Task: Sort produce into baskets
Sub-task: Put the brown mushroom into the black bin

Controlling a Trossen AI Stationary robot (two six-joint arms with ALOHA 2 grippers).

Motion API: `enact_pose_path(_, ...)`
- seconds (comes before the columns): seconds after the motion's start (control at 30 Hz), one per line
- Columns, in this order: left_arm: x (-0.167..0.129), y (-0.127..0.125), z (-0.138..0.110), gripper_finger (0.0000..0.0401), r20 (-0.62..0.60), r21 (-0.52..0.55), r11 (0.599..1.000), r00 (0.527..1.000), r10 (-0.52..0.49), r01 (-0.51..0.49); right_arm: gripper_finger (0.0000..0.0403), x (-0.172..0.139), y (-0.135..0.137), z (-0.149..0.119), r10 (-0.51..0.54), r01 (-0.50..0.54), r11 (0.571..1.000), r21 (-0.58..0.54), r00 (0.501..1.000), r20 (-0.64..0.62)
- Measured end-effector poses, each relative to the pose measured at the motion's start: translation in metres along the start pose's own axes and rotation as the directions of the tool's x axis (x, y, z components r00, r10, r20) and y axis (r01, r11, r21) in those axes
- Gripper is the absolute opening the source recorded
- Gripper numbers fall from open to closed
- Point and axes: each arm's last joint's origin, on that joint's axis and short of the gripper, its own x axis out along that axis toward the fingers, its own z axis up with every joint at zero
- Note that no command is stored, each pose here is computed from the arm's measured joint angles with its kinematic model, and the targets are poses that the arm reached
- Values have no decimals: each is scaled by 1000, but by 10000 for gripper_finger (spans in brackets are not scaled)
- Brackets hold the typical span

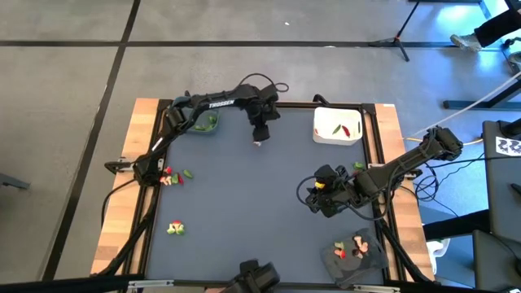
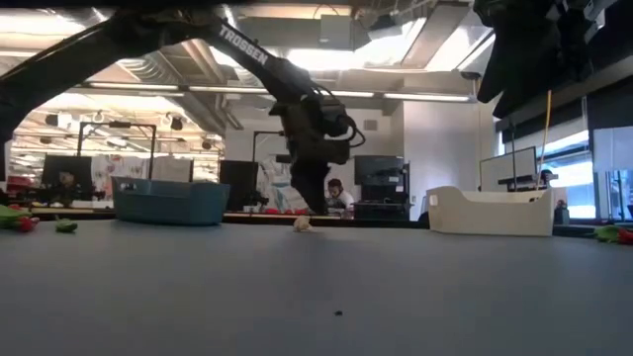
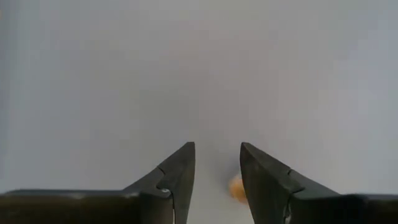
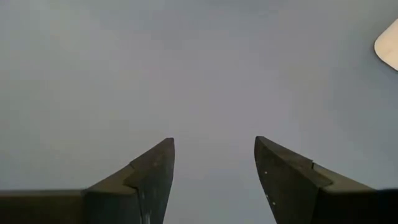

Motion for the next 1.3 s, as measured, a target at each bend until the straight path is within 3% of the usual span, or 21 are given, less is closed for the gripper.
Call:
enact_pose_path(0.17,1,-10,-4,123,-73,-29,1000,997,-6,4,223,0,0,0,0,0,1000,0,1000,0)
enact_pose_path(0.53,8,-29,-3,123,-156,-20,985,974,165,-171,223,0,0,0,0,0,1000,-2,1000,0)
enact_pose_path(0.83,7,-40,-12,123,-270,6,989,952,143,-147,223,0,0,0,0,0,1000,-1,1000,0)
enact_pose_path(1.3,0,-48,-15,123,-312,28,980,930,196,-198,223,0,0,0,-1,1,1000,-30,1000,0)
